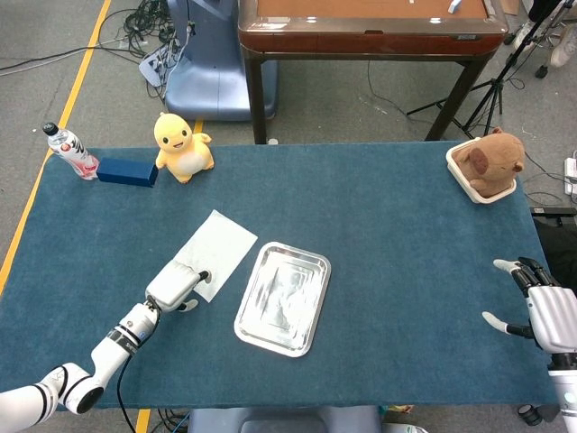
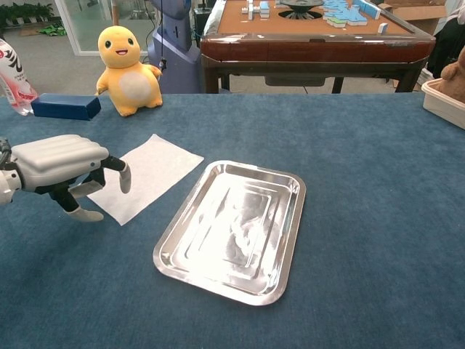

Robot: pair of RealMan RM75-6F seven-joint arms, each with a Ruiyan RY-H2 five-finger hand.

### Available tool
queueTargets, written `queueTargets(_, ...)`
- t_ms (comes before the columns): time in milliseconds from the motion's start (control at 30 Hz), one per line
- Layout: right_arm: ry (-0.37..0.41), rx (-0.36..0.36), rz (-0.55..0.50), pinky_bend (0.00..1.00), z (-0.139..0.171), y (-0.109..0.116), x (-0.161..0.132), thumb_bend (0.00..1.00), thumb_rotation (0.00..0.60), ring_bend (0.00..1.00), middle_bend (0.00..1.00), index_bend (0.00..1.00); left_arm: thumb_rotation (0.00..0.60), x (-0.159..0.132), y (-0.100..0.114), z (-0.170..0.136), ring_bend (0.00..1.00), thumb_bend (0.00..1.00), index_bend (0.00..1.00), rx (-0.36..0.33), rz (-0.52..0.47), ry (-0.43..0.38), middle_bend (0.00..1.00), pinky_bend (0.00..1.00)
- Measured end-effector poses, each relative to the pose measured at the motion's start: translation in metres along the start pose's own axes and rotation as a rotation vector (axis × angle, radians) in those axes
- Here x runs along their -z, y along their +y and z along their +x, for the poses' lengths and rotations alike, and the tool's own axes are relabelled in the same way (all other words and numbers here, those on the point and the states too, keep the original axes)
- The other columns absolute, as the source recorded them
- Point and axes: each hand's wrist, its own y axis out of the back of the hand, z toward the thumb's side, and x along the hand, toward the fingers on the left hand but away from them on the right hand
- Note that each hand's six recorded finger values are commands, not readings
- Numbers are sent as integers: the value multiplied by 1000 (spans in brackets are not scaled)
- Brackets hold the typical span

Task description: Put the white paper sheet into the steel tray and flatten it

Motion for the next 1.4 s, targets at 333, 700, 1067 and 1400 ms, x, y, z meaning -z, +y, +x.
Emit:
queueTargets(333,-1,0,0,333,0,0,0,0,600,157,298,246,600,5,-6,3,651,203,422,1,-24,27,926,736)
queueTargets(700,-3,-3,0,332,0,-1,0,0,600,157,298,246,600,7,-12,5,651,204,422,14,-20,35,926,736)
queueTargets(1067,-4,-4,2,332,0,-1,1,0,600,157,298,246,600,5,-14,6,651,204,433,19,-16,34,926,736)
queueTargets(1400,-5,-1,0,333,0,1,1,0,600,157,298,246,600,3,-16,8,651,204,481,24,-10,33,926,736)
